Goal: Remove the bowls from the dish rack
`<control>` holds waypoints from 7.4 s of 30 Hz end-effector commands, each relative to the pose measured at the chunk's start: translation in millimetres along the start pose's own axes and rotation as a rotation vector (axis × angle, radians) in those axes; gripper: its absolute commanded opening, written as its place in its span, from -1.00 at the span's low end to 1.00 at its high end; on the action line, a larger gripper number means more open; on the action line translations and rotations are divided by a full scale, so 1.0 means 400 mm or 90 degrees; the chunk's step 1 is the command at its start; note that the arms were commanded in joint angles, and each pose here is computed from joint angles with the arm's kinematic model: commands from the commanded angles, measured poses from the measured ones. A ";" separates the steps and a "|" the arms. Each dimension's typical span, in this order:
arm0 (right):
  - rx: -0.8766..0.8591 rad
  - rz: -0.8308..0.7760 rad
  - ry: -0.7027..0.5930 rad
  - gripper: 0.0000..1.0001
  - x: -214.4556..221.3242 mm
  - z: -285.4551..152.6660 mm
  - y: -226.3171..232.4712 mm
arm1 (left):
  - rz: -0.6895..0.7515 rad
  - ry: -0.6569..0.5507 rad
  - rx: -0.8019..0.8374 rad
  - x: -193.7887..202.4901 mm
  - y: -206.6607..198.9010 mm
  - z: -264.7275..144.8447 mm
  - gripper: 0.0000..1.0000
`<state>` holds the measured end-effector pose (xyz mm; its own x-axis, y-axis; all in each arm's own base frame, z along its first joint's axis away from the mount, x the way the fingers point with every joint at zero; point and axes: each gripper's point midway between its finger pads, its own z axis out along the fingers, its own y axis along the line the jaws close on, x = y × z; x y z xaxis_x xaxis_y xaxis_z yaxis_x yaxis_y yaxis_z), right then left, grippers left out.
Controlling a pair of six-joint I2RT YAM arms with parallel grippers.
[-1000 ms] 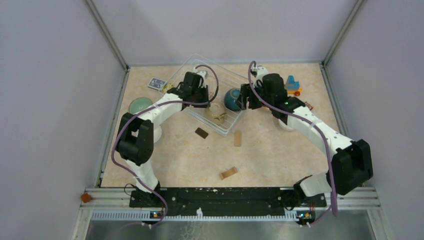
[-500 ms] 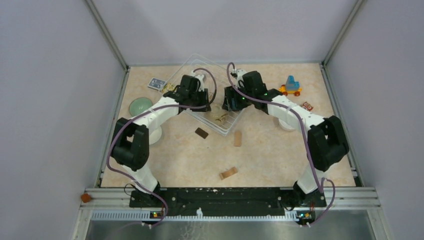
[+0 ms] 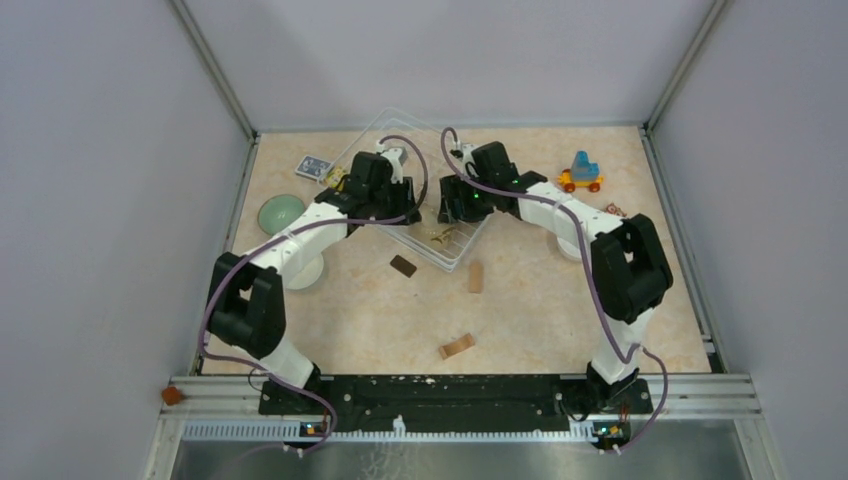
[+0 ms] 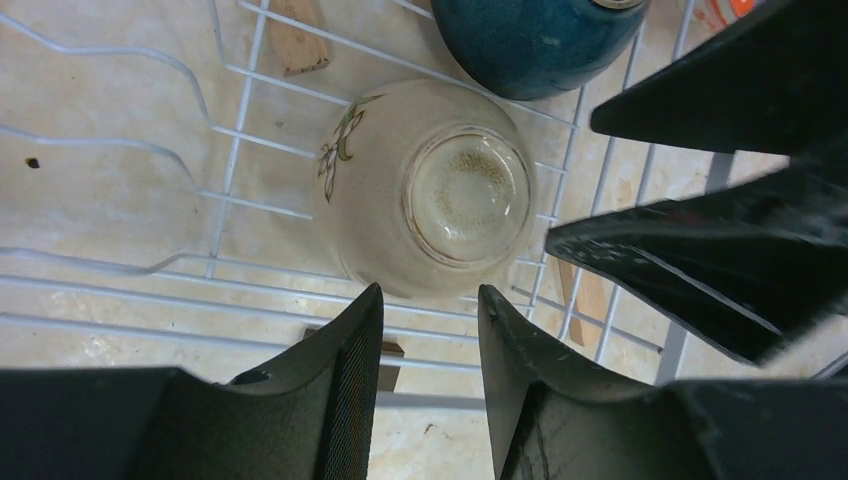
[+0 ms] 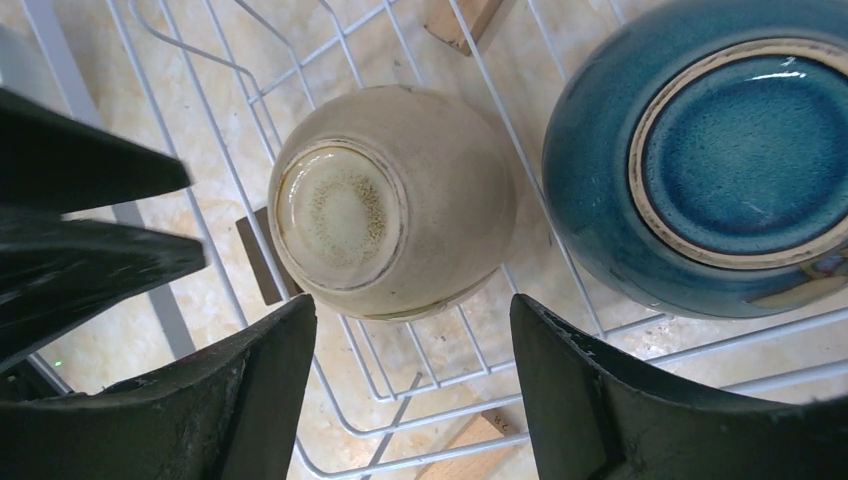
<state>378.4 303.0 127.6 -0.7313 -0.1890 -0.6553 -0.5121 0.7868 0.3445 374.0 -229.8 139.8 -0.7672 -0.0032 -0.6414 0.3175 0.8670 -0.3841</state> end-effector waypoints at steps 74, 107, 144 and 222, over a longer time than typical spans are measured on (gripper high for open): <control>-0.051 0.394 -0.048 0.84 0.046 0.203 -0.022 | -0.001 -0.186 0.006 -0.049 -0.030 -0.221 0.18; -0.065 0.452 -0.083 0.87 0.055 0.209 -0.058 | 0.007 -0.189 0.002 -0.044 -0.026 -0.234 0.22; -0.180 0.430 -0.135 0.45 -0.033 0.163 0.041 | 0.011 -0.188 -0.016 -0.024 -0.008 -0.238 0.25; 0.129 -0.337 -0.114 0.86 -0.075 -0.031 0.072 | -0.033 -0.204 -0.056 -0.041 0.024 -0.236 0.30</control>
<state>384.1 314.7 140.0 -0.3306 -0.5515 -0.7659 -0.6658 0.7114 -0.2249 334.7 -175.5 197.2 -0.5928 -0.1621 -0.7889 0.2226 0.9084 -0.3540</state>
